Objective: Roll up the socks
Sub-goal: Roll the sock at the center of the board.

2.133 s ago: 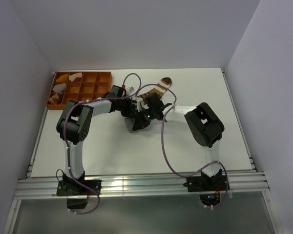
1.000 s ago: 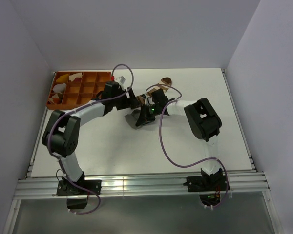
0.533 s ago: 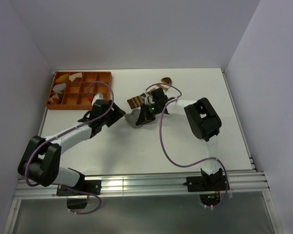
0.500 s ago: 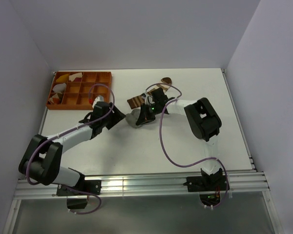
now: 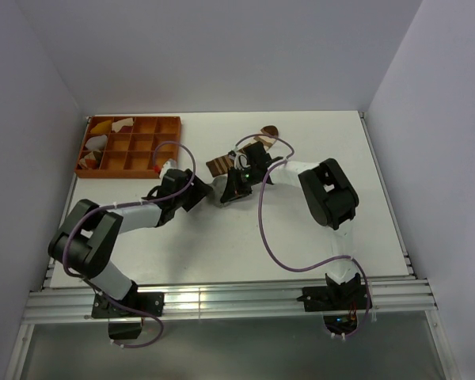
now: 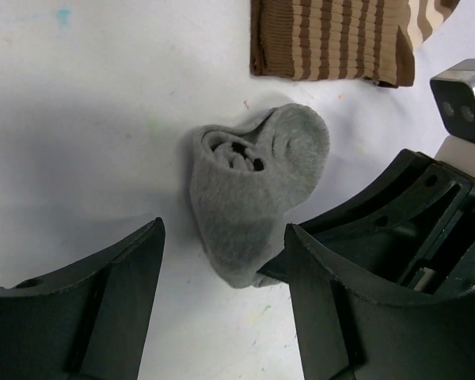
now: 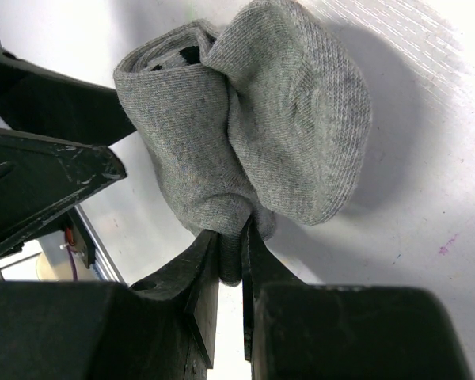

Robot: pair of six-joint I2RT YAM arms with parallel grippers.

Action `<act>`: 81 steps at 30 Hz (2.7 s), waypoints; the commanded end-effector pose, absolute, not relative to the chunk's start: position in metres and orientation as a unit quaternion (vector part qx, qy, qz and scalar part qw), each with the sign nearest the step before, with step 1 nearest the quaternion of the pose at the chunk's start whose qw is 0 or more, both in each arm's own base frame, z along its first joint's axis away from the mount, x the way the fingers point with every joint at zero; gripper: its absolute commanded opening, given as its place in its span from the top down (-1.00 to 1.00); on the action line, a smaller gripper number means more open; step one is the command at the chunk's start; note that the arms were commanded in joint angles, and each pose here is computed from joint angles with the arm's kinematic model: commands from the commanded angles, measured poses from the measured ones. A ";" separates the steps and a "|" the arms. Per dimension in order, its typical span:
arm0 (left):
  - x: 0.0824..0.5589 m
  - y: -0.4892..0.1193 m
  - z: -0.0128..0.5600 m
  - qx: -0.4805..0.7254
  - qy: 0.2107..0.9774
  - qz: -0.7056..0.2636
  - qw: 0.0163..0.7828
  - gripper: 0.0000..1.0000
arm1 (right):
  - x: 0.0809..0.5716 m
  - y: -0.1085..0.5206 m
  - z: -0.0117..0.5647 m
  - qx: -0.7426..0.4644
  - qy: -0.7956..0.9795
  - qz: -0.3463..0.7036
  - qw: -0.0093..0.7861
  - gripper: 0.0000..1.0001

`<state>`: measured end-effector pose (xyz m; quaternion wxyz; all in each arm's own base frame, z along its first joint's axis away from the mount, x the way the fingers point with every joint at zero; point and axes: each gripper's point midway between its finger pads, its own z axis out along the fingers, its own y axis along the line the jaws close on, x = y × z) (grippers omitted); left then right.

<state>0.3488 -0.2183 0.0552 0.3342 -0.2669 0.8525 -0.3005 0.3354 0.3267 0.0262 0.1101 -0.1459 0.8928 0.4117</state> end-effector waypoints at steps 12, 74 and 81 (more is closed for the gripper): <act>0.348 -0.251 0.039 -0.244 0.848 -0.364 0.298 -0.29 | 0.339 0.336 0.013 -0.156 0.885 0.417 0.139 1.00; 0.331 -0.198 0.022 -0.182 0.934 -0.204 0.230 0.99 | 0.395 0.354 0.049 -0.094 0.863 0.408 0.283 0.76; 0.343 -0.174 0.020 -0.160 0.954 -0.117 0.226 0.99 | 0.373 0.339 0.054 -0.072 0.865 0.407 0.285 1.00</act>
